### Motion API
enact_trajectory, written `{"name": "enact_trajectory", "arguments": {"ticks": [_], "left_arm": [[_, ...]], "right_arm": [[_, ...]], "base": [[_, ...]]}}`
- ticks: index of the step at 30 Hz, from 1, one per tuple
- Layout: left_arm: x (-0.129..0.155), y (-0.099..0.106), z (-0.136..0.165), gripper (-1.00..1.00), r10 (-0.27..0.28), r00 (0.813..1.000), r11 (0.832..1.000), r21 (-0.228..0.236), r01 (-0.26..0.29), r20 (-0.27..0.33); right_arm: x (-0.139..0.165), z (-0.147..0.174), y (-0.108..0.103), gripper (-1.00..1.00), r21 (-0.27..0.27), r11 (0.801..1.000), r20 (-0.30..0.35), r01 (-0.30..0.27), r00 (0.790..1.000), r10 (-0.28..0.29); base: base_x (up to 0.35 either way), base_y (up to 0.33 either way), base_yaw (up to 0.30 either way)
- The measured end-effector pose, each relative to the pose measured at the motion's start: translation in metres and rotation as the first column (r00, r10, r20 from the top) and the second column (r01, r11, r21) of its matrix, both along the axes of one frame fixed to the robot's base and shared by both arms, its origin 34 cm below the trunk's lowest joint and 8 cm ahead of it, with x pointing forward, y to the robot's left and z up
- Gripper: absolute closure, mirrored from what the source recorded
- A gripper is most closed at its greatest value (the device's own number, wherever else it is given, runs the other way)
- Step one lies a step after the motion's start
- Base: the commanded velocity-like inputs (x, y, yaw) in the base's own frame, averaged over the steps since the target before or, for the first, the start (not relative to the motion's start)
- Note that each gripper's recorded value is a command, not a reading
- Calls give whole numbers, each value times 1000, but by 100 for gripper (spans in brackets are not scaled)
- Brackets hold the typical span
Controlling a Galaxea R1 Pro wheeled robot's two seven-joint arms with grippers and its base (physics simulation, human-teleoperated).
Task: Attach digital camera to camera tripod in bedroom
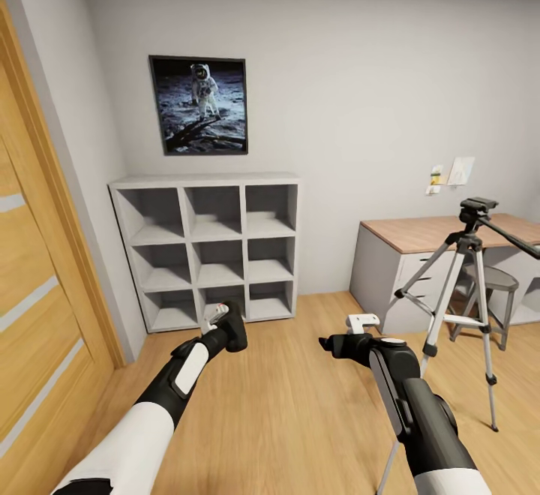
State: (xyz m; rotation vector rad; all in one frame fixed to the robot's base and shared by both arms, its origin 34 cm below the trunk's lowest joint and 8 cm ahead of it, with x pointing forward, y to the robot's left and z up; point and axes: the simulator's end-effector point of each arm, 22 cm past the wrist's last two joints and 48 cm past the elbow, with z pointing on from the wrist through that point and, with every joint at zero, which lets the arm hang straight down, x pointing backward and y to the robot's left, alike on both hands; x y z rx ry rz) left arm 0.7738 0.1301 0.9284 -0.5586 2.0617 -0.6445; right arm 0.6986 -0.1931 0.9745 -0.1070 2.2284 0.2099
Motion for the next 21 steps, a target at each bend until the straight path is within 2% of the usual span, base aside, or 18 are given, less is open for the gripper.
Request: {"name": "enact_trajectory", "arguments": {"ticks": [5, 21], "left_arm": [[-1, 0, 6, 100, 6, 1000, 1000, -14, -6, -1], [-5, 0, 22, 100, 7, 1000, 1000, -19, -7, -4]], "right_arm": [[-1, 6, 0, -100, 0, 1000, 0, 0, 1000, 0], [-6, 22, 2, -100, -1, 1000, -2, -4, 1000, 4]], "base": [[0, 0, 0], [0, 0, 0]]}}
